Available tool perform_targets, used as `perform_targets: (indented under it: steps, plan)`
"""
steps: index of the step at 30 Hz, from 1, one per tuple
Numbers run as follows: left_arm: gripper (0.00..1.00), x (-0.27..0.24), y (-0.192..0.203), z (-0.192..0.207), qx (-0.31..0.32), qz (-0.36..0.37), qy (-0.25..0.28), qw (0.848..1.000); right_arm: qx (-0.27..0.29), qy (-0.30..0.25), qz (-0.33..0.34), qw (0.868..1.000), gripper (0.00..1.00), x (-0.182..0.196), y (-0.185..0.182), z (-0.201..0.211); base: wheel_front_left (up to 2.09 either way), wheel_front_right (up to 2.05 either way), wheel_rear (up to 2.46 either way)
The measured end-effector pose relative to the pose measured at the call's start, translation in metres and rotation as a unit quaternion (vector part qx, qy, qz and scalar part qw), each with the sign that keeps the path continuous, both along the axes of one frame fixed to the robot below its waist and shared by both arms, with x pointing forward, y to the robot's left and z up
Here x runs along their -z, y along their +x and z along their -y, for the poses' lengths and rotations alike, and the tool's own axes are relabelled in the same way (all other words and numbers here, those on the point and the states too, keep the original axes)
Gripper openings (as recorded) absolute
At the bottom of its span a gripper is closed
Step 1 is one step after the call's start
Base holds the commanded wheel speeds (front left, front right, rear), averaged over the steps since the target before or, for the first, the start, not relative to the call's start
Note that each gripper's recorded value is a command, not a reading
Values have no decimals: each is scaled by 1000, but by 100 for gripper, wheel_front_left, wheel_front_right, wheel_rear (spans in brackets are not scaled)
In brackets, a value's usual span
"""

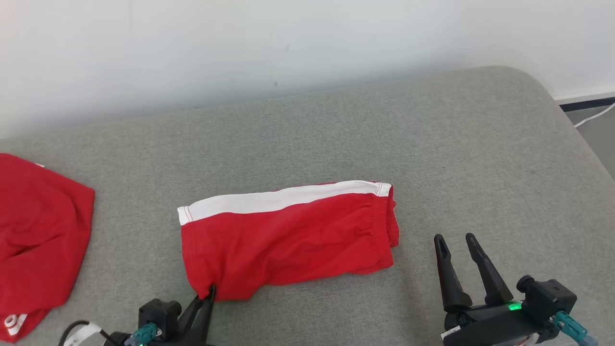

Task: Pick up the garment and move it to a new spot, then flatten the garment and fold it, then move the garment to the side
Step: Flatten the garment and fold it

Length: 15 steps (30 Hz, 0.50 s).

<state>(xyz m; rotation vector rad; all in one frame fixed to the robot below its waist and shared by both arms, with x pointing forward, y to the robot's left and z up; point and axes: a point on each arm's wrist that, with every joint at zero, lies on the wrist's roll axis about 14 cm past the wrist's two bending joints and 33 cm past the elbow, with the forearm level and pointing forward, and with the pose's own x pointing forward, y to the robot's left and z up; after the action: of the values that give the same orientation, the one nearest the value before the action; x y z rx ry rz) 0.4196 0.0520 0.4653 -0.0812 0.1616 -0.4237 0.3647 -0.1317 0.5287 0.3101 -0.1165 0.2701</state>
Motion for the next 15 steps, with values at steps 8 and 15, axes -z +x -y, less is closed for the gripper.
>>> perform_targets:
  steps: [8,15]
  plan:
    - [13,-3,-10,-7,-18,2,-13,1000,-11,-2,-6,1000,100,4,0,-6,0,0,0]
    - [100,-13,-11,-20,-50,42,12,998,-17,-4,-6,1000,100,4,-2,-10,0,0,0]
